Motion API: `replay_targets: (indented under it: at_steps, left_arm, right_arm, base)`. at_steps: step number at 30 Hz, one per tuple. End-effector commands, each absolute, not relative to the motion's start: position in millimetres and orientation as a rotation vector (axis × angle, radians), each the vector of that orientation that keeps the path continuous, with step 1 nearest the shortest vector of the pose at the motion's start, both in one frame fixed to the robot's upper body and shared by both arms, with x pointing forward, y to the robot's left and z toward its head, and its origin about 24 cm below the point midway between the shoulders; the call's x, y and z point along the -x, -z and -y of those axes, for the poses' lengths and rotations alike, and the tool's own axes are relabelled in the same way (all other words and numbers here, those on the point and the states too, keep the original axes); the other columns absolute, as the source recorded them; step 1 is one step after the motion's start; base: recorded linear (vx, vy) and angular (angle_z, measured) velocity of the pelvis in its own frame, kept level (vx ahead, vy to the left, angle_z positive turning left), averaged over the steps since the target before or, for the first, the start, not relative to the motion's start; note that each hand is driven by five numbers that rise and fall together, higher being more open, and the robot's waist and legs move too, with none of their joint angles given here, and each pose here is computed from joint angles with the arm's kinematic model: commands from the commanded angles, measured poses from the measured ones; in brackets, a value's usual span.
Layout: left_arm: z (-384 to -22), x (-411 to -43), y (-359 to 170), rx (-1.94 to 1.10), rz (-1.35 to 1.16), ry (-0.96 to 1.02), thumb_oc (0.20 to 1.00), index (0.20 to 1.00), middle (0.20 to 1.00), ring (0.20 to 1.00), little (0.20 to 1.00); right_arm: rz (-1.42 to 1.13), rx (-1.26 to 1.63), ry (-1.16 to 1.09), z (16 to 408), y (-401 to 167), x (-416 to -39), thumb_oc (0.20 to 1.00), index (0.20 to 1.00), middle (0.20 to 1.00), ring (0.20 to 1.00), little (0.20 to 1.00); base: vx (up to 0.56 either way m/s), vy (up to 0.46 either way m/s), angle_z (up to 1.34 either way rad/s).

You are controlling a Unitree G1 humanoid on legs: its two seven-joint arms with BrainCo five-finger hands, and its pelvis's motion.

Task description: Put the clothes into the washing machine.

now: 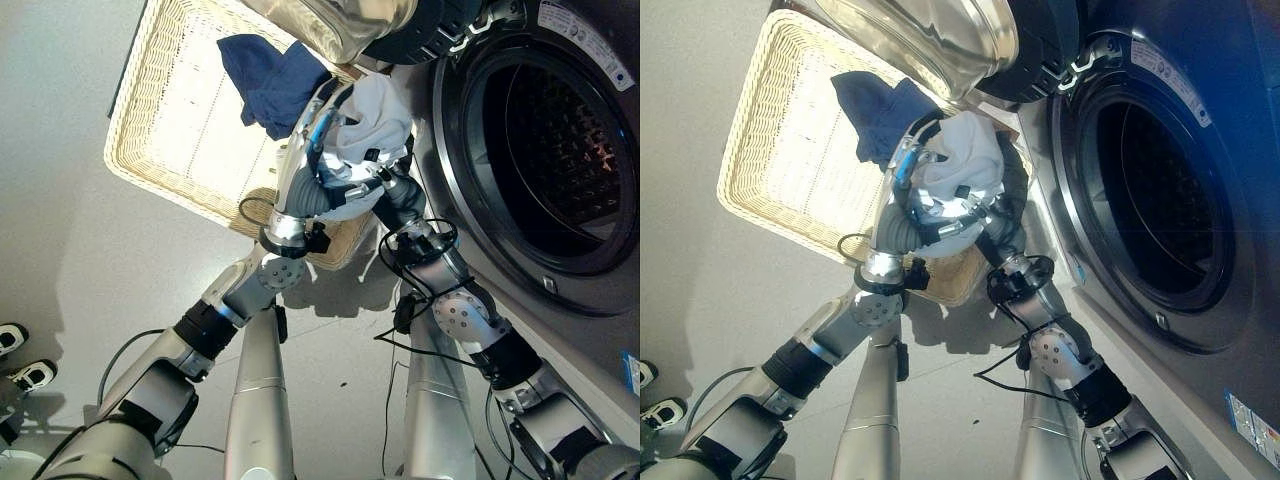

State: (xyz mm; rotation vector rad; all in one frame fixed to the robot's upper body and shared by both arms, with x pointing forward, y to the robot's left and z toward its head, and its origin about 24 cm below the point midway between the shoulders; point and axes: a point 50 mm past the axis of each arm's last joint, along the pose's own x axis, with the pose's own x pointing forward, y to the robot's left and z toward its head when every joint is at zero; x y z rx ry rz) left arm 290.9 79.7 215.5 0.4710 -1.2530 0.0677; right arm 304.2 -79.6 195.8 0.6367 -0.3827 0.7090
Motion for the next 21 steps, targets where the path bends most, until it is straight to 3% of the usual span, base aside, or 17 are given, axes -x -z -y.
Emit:
replay_targets:
  at_steps: [1, 17, 18, 21]
  left_arm:
    - [-80.8, -273.1, -233.6, -0.387, 1.412, -0.177, 1.000, 1.000, 1.000, 1.000, 1.000]
    - [-103.0, -284.2, -231.9, -0.167, 1.278, -0.263, 1.000, 1.000, 1.000, 1.000, 1.000]
    - [-119.9, -290.8, -227.0, -0.107, 1.216, -0.366, 1.000, 1.000, 1.000, 1.000, 1.000]
    - [-128.5, -294.1, -225.0, -0.084, 1.182, -0.408, 1.000, 1.000, 1.000, 1.000, 1.000]
  right_arm:
    - [0.633, -0.738, -0.886, 62.1, -247.7, -270.2, 0.200, 0.200, 0.200, 0.200, 0.200]
    - [0.629, -0.889, -0.831, 74.6, -249.8, -280.4, 0.200, 0.200, 0.200, 0.200, 0.200]
    - [0.677, -0.960, -0.786, 88.1, -253.0, -284.0, 0.200, 0.200, 0.200, 0.200, 0.200]
    - [0.712, -0.979, -0.760, 95.6, -255.4, -284.3, 0.200, 0.200, 0.200, 0.200, 0.200]
  base:
    - [0.00, 0.000, 0.00]
    - [0.00, -0.002, 0.00]
    - [0.00, 0.000, 0.00]
    - [0.00, 0.000, 0.00]
